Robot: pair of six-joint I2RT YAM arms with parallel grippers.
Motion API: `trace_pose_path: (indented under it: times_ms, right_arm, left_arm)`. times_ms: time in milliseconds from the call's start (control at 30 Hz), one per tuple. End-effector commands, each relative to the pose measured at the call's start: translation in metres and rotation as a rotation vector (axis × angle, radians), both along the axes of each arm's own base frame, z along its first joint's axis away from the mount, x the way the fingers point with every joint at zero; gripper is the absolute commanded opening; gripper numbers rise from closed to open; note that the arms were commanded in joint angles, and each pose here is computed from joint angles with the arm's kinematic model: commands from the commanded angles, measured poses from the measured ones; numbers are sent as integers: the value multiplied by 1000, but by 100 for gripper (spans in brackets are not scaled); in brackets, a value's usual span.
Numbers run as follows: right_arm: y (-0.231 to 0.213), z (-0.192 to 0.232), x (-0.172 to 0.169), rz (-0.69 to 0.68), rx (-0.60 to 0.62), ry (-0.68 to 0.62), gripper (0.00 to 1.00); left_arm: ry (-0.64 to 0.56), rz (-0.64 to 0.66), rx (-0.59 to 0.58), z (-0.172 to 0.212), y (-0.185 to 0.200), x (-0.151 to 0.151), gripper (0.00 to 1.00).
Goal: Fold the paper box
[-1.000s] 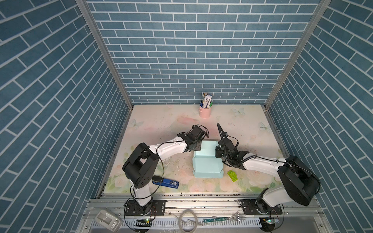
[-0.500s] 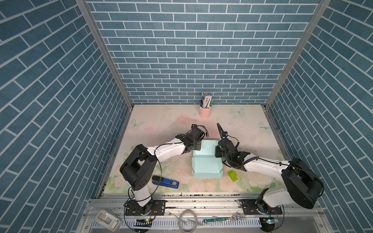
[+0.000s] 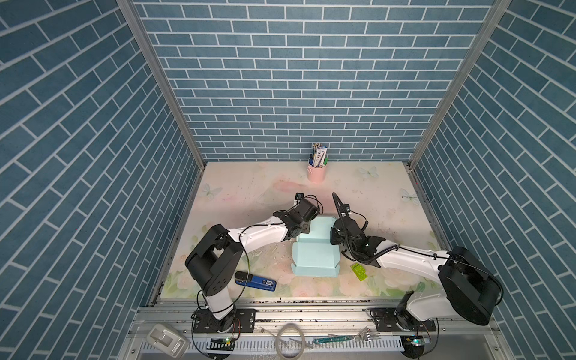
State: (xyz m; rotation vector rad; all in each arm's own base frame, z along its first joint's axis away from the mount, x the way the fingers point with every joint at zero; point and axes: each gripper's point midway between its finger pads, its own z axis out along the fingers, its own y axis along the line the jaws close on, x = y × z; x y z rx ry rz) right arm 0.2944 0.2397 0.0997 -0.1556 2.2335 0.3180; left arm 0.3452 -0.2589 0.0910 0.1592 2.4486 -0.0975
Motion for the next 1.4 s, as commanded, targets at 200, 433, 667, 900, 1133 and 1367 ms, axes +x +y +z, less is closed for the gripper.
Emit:
trace_pose_path:
  times_ms: [200, 433, 667, 900, 1133, 1367]
  right_arm:
    - [-9, 23, 7, -88, 40, -88, 0]
    - [-6, 16, 6, -88, 57, -68, 0]
    - [-6, 13, 4, -84, 55, -60, 0]
    - [-4, 10, 4, -77, 57, -45, 0]
    - [0, 7, 2, -62, 63, -23, 0]
    - [12, 0, -6, 5, 29, 82, 0]
  left_arm:
    - [-83, 114, 164, 1, 32, 2, 0]
    - [-87, 77, 45, 11, 18, -3, 30]
    - [-107, -39, -144, 35, -5, -15, 61]
    - [-68, -121, -247, 39, -16, -29, 70]
    - [-12, -101, -216, 33, 0, -41, 69]
    - [75, -86, -182, 31, 16, -42, 69]
